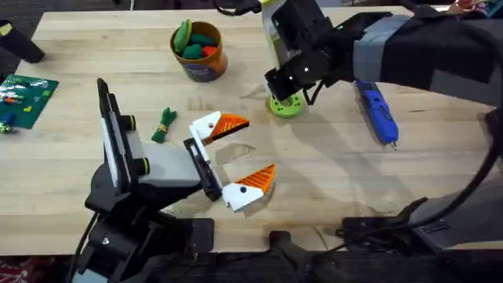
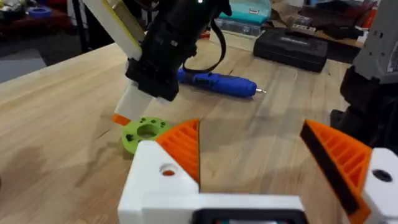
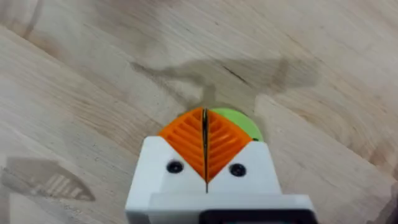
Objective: Pick up the gripper from the table and insert it into the empty holder that is missing its gripper. Then pick up a screw, insert it into the mounting hole, and use the screwdriver to tighten it. Finally, clean up the table by picking up the vegetable and placing it into the bucket.
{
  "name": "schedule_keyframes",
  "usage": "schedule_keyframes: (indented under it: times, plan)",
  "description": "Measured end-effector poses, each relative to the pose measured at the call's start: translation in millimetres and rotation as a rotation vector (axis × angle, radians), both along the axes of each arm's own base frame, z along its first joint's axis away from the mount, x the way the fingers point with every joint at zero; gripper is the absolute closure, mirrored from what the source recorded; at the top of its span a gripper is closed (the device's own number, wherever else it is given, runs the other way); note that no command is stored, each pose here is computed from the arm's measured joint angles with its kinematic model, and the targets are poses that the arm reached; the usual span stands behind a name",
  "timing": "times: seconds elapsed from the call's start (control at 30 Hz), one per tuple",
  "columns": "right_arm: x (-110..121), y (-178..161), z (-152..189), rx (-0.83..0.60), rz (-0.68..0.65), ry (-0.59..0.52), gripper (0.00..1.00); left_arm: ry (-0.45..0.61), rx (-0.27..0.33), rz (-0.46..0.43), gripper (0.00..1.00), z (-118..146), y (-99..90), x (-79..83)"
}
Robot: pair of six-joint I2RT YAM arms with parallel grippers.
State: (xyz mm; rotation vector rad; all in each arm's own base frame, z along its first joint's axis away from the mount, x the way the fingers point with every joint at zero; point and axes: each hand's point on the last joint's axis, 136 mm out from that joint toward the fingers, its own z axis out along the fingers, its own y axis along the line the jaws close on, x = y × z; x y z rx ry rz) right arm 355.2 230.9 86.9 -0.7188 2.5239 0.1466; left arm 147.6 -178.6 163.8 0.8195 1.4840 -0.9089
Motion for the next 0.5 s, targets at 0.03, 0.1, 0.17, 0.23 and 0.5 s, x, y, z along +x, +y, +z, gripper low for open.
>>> schedule_keyframes:
  times: [0.03, 0.1, 0.17, 0.23, 0.5]
  plan:
    - [-0.1, -0.2, -0.1, -0.001, 0.000, 0.001, 0.989, 0.000, 0.000, 0.000, 0.016, 0.1, 0.0, 0.0]
    - [-0.9, -0.5, -0.6, -0.003, 0.001, 0.004, 0.858, 0.000, 0.000, 0.000, 0.016, 0.1, 0.0, 0.0]
    - [-3.0, -2.0, -2.1, -0.009, 0.000, 0.014, 0.721, 0.000, 0.000, 0.000, 0.016, 0.0, 0.0, -0.1]
    - [-5.8, -3.8, -3.8, -0.019, 0.004, 0.026, 0.609, 0.000, 0.000, 0.000, 0.016, 0.0, 0.0, 0.0]
    - [-8.1, -4.9, -5.3, -0.023, 0.001, 0.038, 0.604, 0.000, 0.000, 0.000, 0.016, 0.0, 0.0, 0.0]
